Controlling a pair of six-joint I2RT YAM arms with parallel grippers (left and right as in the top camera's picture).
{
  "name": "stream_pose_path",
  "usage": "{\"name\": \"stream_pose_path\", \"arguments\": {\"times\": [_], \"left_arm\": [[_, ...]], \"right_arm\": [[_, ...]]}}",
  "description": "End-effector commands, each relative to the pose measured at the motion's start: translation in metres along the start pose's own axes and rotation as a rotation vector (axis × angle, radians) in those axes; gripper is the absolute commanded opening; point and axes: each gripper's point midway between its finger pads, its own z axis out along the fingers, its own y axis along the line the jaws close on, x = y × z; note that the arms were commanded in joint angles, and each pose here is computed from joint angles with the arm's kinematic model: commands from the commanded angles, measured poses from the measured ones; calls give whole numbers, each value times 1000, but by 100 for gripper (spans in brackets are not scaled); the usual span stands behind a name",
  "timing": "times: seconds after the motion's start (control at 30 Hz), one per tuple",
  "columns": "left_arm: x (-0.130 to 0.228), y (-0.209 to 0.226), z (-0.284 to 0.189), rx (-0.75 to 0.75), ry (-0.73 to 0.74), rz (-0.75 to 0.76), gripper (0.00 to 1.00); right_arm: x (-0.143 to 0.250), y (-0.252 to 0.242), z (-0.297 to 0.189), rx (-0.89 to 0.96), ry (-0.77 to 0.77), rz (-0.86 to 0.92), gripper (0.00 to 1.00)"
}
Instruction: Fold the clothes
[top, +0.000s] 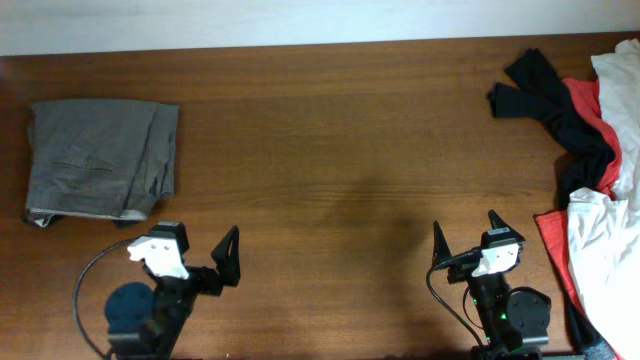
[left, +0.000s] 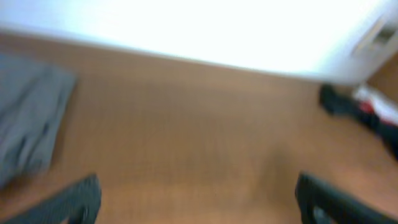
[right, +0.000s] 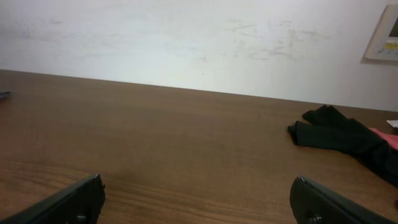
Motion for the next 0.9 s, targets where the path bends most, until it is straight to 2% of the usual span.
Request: {"name": "stream_pose_path", "arguments": {"times": [0.0,0.1,0.23,0.87], "left_arm": [[3,5,8,9,-93,33,99],[1,6,11,30,-191,63,99],[5,7,12,36,-242,123,99],[45,19,13,-23,-178,443,99]], "right_arm": [[2,-2,0,6,2,1,99],[2,-2,0,6,2,1,99],[2,-2,0,6,2,1,99],[2,-2,0,6,2,1,99]]}}
